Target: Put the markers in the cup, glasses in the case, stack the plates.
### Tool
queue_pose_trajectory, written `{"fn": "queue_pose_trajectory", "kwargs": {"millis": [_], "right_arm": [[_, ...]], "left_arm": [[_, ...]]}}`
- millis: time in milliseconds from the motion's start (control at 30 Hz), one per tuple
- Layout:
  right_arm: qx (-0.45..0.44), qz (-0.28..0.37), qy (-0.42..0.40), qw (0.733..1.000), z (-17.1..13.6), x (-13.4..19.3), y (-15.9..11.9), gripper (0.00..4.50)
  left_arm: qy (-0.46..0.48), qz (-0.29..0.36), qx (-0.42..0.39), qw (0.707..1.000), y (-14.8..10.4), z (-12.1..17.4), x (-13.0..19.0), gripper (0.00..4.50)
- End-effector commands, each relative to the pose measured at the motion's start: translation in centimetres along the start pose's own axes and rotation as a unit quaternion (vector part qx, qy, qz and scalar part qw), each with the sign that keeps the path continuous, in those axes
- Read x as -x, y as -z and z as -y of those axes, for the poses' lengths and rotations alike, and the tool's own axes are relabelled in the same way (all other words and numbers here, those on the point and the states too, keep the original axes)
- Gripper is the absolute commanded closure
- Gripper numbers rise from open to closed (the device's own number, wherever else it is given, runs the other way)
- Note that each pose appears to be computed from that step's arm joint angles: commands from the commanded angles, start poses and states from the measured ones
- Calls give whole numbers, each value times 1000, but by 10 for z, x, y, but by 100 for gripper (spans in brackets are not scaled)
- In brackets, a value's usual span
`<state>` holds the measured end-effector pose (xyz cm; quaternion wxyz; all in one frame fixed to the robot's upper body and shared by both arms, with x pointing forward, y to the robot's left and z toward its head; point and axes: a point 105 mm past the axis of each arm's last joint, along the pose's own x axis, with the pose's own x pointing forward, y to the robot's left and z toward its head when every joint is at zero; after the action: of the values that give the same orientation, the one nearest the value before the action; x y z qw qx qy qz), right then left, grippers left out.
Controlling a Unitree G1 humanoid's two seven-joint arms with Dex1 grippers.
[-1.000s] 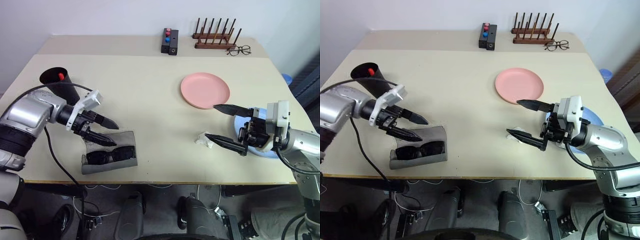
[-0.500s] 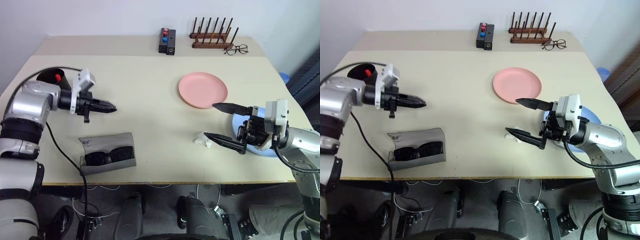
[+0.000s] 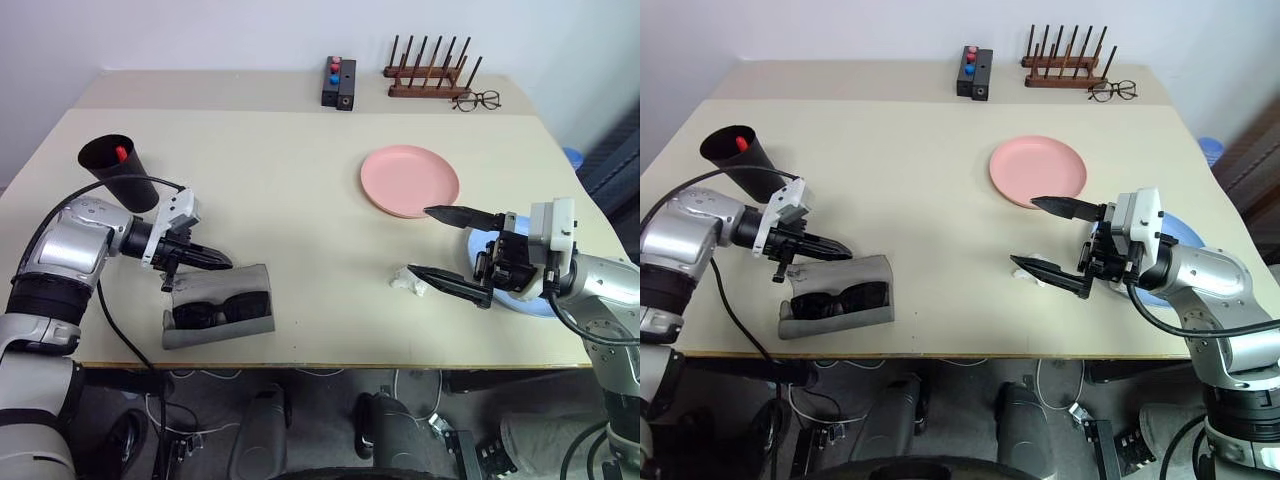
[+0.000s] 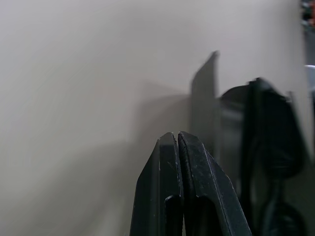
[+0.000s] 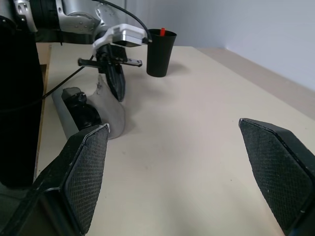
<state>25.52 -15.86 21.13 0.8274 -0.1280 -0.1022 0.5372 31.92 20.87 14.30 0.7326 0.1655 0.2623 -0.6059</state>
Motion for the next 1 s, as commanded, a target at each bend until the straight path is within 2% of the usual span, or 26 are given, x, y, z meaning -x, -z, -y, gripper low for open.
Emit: {"fn": "queue_pose_trajectory", "kwargs": {"millis": [33,167,400,1000], "right_arm": [[19,13,2,1000,0,0,-8,17],[19,13,3,1000,0,0,-9,17],[17,12,3,1000,-1,1,-8,17],[19,11,6,1000,1,1,-8,17]], "left_arm": [[7,7,-8,1000,-9,8,9,445],[30,2,-8,1000,-6,19,4,445],[50,9,-18,999,-14,30,1,445],[92,-11,0,996,6,60,-18,445]]}}
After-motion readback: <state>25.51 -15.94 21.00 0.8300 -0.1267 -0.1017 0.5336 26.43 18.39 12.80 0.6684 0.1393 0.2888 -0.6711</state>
